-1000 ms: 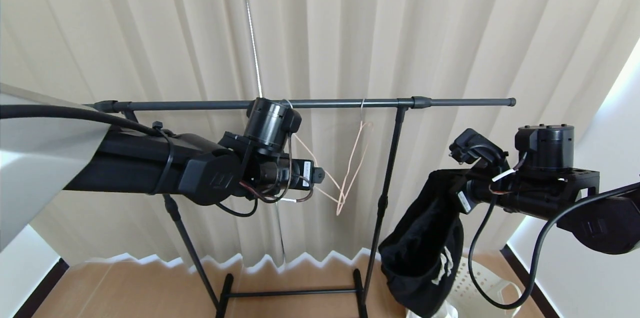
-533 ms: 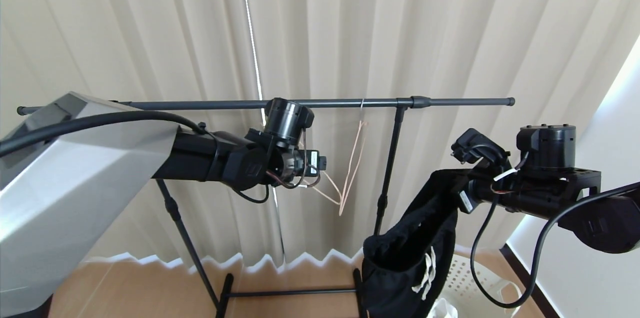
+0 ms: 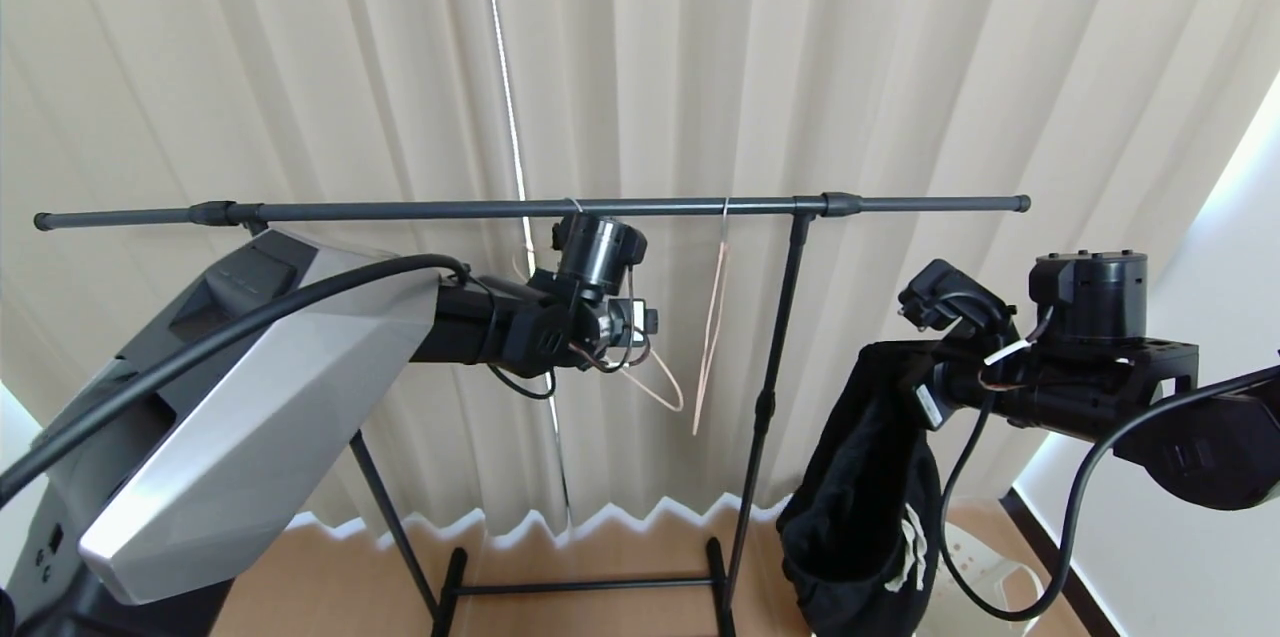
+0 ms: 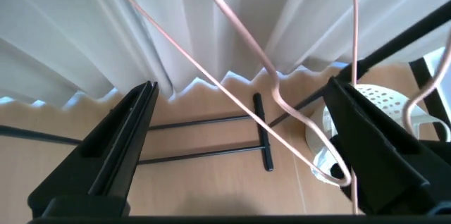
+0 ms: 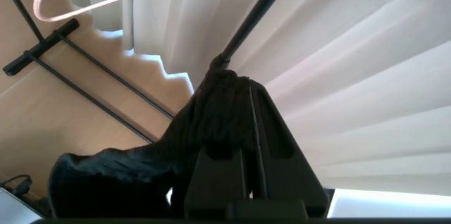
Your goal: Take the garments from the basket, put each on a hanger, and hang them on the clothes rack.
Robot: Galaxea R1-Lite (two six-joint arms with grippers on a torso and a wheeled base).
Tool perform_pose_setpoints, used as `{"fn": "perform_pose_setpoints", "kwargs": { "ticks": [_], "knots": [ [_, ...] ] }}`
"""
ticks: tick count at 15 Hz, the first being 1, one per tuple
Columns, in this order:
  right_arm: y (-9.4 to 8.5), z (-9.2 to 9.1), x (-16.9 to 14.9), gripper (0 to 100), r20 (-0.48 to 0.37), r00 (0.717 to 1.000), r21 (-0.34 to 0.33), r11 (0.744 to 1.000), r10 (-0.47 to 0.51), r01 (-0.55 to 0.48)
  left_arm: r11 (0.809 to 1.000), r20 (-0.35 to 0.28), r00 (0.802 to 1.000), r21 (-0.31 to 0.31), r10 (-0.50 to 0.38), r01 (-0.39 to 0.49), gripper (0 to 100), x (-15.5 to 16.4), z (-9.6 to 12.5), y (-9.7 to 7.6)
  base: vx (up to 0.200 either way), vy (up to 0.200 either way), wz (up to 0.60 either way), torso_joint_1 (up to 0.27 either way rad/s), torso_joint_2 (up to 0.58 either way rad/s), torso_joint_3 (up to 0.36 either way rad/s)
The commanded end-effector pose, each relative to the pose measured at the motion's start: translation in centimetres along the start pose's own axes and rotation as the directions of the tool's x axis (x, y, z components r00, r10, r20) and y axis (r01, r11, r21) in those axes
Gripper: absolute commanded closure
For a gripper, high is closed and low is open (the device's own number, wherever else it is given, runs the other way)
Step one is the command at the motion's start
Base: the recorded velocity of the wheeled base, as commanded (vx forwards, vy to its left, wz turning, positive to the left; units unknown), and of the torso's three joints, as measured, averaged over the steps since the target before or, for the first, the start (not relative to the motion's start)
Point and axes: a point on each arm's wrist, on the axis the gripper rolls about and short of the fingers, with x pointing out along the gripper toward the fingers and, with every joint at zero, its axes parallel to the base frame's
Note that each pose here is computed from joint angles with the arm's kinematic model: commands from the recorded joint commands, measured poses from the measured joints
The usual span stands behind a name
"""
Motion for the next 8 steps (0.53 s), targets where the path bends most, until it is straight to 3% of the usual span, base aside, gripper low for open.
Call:
{"fn": "perform_pose_setpoints", "kwargs": {
  "ticks": [1,8],
  "knots": [
    [0.01,0.00,0.00,100,0.000,1.000,-0.002,1.000,0.000,0.000,1.000,-0.021,0.999,0.010,0.025,-0.025,0,1.14,-0.96,0.06,0.000,0.000,0.00,0.000,0.00,0.000],
    [0.06,-0.01,0.05,100,-0.001,1.000,-0.001,1.000,0.002,-0.002,0.997,-0.067,0.995,0.030,0.079,-0.077,0,1.30,-1.87,0.65,0.000,0.000,0.00,0.000,0.00,0.000]
  ]
}}
